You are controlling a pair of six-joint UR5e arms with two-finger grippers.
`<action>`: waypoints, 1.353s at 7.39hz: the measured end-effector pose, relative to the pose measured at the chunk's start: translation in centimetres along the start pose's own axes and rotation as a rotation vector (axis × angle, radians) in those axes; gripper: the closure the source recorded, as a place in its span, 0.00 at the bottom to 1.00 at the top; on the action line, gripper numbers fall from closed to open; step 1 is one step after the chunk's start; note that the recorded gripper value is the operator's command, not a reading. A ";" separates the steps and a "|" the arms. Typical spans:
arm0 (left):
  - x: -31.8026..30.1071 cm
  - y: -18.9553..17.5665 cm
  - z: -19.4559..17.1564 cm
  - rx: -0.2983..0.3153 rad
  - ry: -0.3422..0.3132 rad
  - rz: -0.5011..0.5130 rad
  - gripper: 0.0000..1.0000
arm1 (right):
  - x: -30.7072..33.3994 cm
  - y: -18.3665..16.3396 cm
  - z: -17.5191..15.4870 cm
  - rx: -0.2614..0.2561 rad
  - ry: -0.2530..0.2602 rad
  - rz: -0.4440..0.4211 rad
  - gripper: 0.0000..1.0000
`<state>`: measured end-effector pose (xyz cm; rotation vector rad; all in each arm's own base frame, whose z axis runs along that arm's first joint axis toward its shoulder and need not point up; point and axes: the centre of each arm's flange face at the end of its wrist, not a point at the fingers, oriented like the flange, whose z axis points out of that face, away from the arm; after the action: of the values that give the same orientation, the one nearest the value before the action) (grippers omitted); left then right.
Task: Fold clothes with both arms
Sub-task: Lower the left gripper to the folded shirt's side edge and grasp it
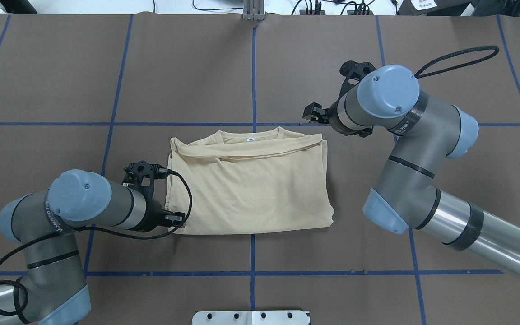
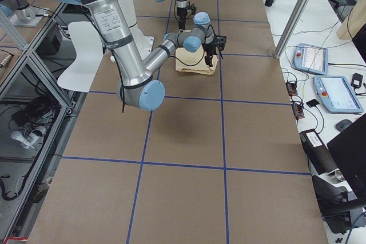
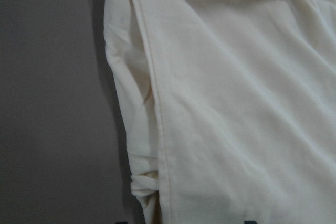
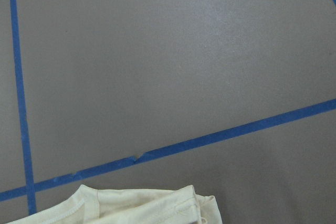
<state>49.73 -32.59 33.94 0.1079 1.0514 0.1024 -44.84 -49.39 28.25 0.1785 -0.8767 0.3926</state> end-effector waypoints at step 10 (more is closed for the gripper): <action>-5.2 -4.8 -2.5 0.079 -0.085 0.016 1.00 | -0.4 0.8 0.3 -0.004 -0.001 -0.003 0.00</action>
<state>45.17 -37.98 36.54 0.1908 0.9696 0.0704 -45.55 -48.84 28.12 0.1761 -0.8776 0.3884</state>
